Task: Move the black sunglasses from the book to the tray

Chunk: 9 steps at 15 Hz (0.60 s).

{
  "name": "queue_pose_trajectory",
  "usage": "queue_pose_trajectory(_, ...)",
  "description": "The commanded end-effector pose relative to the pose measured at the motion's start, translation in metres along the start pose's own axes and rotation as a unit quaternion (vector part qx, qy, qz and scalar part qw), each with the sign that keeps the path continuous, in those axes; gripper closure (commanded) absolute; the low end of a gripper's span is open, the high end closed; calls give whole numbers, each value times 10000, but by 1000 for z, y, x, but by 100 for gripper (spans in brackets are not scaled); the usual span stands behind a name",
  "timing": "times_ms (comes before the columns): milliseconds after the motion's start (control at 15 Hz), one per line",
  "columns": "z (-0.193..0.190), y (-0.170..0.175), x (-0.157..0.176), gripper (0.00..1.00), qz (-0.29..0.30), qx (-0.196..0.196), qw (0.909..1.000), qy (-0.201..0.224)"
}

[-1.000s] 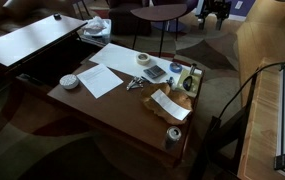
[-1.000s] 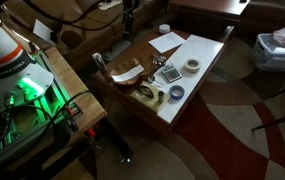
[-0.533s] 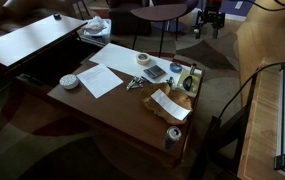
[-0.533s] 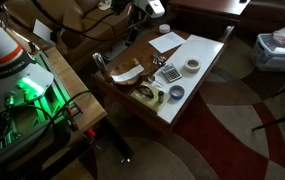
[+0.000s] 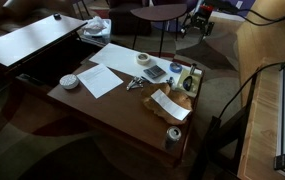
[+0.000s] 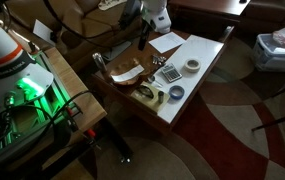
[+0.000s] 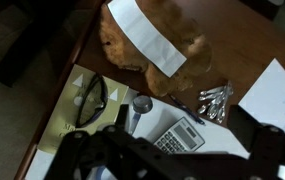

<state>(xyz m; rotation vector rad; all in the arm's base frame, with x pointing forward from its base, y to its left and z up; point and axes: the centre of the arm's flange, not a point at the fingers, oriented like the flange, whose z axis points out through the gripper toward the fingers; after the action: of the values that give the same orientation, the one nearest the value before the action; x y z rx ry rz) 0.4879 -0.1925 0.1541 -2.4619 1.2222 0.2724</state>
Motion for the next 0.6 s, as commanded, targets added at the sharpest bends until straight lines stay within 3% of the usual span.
queue_pose_trajectory(0, 67, 31, 57, 0, 682, -7, 9974, 226)
queue_pose_trajectory(267, 132, 74, 68, 0, 853, -561, 9945, -232)
queue_pose_trajectory(400, 136, 82, 57, 0, 711, -407, 9956, -446)
queue_pose_trajectory(533, 139, 84, 50, 0, 796, -535, 9948, -338)
